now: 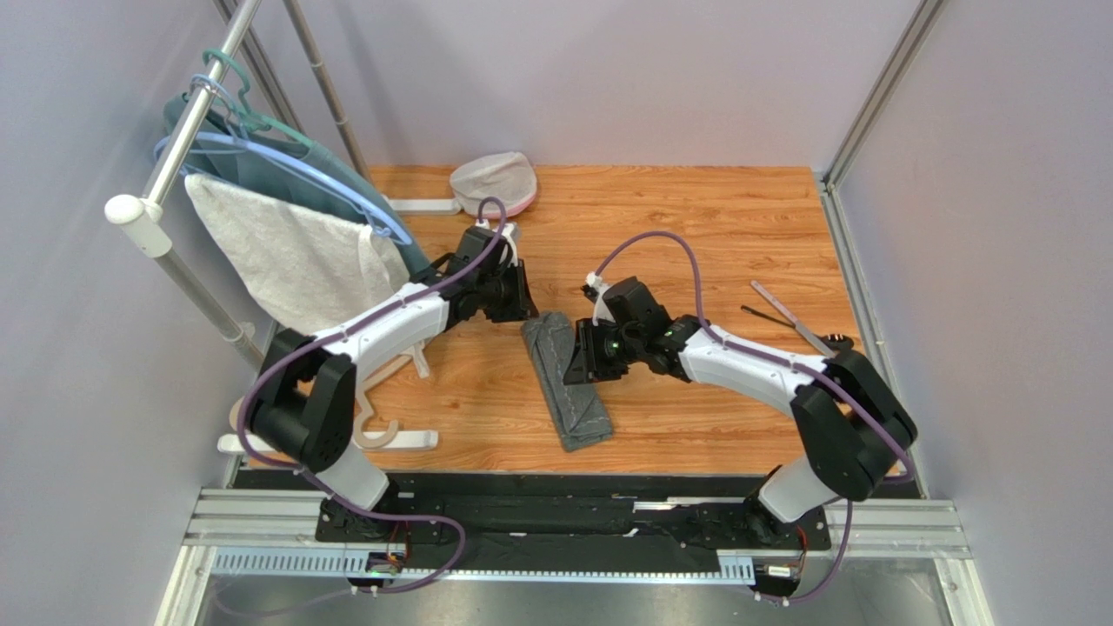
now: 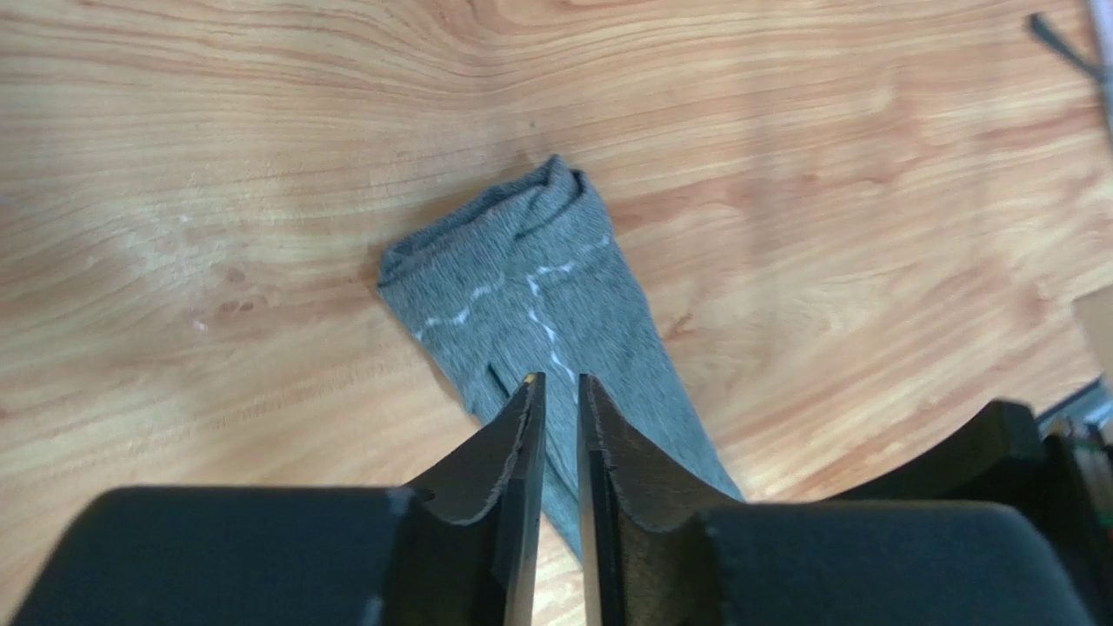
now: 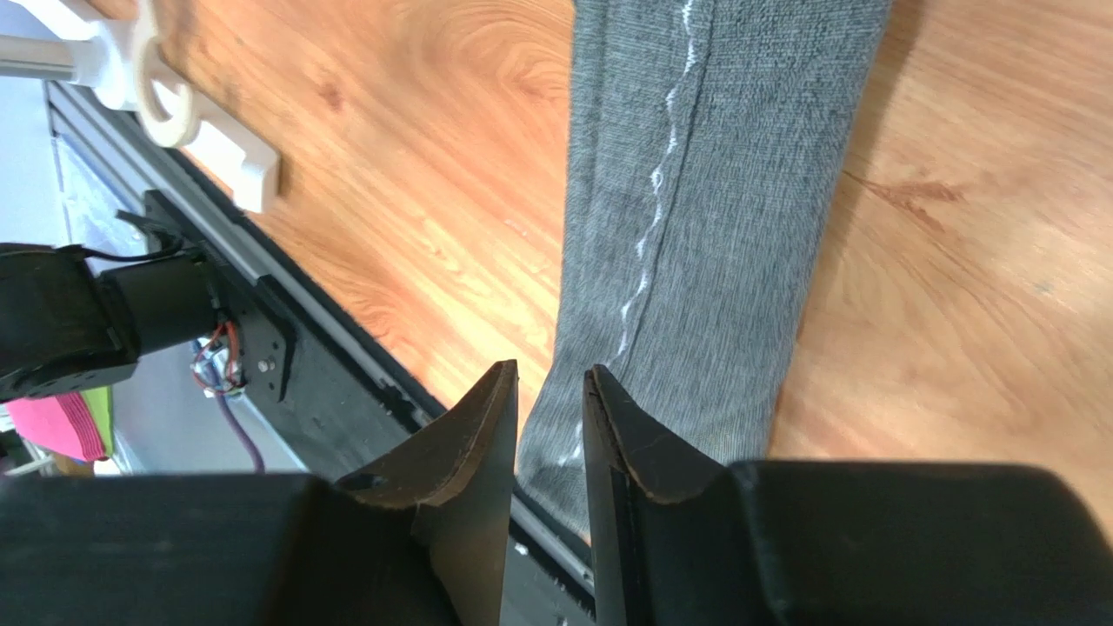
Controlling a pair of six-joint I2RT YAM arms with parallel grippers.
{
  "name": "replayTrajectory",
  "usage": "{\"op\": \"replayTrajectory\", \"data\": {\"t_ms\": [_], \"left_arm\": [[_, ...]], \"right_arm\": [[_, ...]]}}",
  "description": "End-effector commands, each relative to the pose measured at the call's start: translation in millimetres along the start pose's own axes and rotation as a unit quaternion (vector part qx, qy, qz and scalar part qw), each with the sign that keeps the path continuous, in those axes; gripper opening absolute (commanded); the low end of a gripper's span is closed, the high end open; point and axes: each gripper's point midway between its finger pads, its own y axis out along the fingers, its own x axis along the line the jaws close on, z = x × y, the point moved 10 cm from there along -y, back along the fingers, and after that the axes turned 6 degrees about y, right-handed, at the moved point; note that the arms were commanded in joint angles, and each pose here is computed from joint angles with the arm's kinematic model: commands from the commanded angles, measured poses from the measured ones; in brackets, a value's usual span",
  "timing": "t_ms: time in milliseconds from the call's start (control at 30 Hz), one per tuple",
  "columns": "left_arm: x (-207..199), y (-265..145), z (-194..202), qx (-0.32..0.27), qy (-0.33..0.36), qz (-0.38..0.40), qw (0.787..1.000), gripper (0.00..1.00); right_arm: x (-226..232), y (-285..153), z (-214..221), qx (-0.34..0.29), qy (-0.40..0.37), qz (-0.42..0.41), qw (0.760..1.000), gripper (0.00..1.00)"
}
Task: Fold the napkin into a case and place the utensils inside
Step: Pick up the smaller rectangle-folded napkin from the center of the board.
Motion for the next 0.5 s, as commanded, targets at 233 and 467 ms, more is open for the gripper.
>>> {"op": "replayTrajectory", "data": {"t_ms": [233, 467], "left_arm": [[9, -18, 1, -0.032, -0.016, -0.067, 0.997, 0.23], [5, -63, 15, -0.029, -0.019, -0.057, 0.998, 0.25]], "right_arm": [[-16, 44, 11, 0.034, -0.021, 0.022, 0.999, 0.28], [18, 36, -8, 0.022, -0.112, 0.122, 0.986, 0.43]]}}
